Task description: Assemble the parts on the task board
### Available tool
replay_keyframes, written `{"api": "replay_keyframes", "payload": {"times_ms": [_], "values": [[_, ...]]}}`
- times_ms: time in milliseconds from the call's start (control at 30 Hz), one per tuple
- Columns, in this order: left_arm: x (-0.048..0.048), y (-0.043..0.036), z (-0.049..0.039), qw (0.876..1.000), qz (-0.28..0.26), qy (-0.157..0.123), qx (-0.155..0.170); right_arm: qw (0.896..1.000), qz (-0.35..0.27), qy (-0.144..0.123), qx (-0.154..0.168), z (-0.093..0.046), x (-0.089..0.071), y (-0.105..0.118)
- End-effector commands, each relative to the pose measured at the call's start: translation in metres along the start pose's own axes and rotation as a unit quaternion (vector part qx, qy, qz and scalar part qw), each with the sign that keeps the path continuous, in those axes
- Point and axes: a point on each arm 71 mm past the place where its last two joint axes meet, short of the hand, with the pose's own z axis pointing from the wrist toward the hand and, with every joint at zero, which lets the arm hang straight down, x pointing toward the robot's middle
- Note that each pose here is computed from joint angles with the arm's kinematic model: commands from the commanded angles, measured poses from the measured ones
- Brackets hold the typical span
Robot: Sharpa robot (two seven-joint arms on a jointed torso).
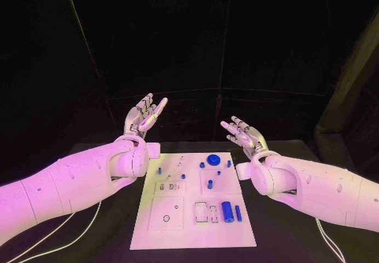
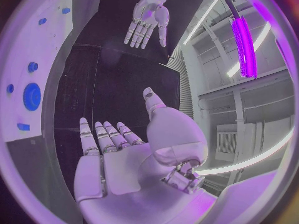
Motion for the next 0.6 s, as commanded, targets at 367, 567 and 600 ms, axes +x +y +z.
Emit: {"api": "replay_keyframes", "payload": {"times_ms": [367, 567, 600], "values": [[-0.0142, -0.0067, -0.0016, 0.998, -0.017, 0.040, 0.034, 0.990, -0.113, 0.070, -0.050, 0.013, -0.020, 0.001], [-0.0202, -0.0092, -0.0058, 0.998, -0.017, 0.041, 0.038, 0.979, -0.175, 0.077, -0.077, 0.014, -0.028, 0.006], [-0.0207, -0.0096, -0.0064, 0.998, -0.018, 0.042, 0.037, 0.976, -0.183, 0.080, -0.081, 0.014, -0.029, 0.007]]}}
